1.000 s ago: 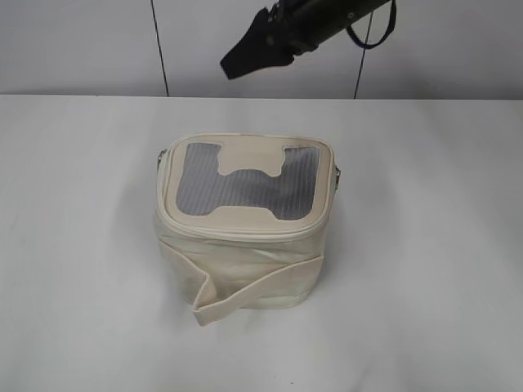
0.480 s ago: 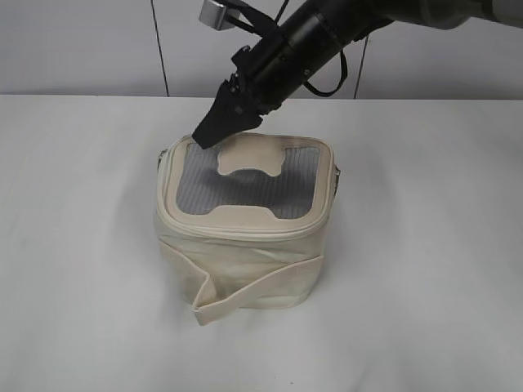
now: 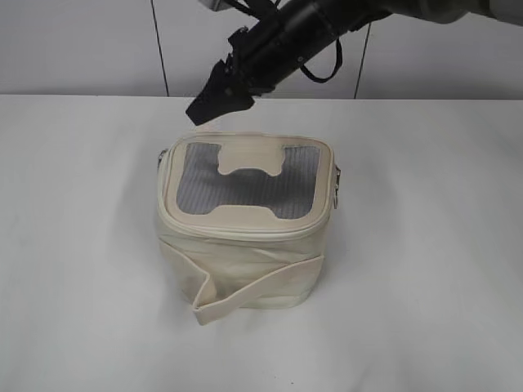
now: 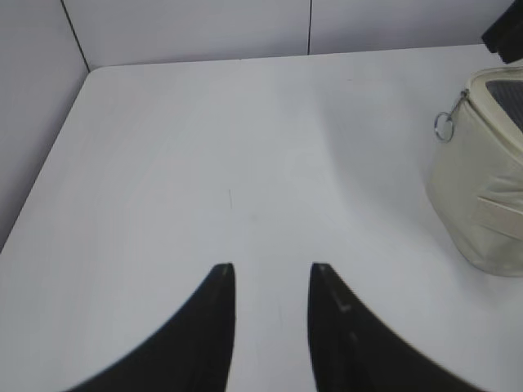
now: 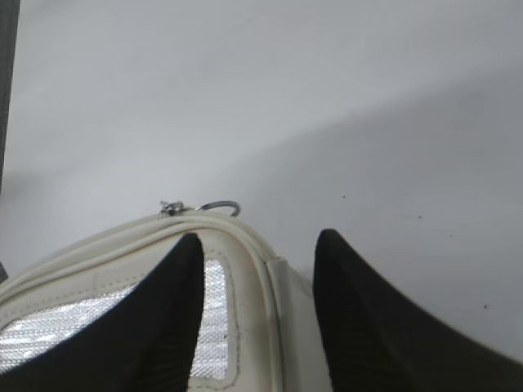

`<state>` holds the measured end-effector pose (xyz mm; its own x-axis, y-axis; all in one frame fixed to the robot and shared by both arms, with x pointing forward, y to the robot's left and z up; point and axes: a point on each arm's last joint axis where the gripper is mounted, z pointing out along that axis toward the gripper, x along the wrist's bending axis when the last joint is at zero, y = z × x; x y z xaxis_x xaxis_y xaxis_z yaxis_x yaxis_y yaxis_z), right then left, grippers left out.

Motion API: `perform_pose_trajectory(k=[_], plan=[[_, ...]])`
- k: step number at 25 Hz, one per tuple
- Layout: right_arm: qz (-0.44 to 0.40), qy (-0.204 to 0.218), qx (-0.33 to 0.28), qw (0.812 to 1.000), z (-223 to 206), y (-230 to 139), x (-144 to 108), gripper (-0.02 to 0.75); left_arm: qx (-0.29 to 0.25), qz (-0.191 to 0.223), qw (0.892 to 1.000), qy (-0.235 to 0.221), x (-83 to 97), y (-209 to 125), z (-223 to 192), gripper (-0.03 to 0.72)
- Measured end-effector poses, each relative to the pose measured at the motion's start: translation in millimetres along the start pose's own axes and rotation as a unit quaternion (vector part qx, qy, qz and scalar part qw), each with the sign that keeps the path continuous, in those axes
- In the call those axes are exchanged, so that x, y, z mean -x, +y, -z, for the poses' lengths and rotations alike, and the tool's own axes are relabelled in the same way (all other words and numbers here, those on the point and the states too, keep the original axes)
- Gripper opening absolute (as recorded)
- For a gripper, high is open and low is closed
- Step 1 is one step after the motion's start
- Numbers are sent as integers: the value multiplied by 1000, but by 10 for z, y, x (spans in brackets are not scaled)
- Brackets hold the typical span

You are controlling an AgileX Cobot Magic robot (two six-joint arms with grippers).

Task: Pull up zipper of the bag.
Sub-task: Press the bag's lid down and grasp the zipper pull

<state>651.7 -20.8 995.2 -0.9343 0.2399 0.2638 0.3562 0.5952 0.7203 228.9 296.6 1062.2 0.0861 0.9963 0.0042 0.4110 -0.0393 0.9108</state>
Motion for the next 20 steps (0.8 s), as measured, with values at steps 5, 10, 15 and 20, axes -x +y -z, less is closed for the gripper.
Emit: perform_pose_trajectory(k=[5,10,15,20], plan=[[11,-12,15,1000,55,99,6,358,0,0,1000,0,0,0,0,237],[-11,6,-15,1000,-67,-37,54,358,0,0,1000,0,0,0,0,237],[-28,5,-31,999,-138,-118,101,356,0,0,1000,0,0,0,0,237],[-28,9,-37,999,-132,-123,93,146,0,0,1000,0,0,0,0,237]])
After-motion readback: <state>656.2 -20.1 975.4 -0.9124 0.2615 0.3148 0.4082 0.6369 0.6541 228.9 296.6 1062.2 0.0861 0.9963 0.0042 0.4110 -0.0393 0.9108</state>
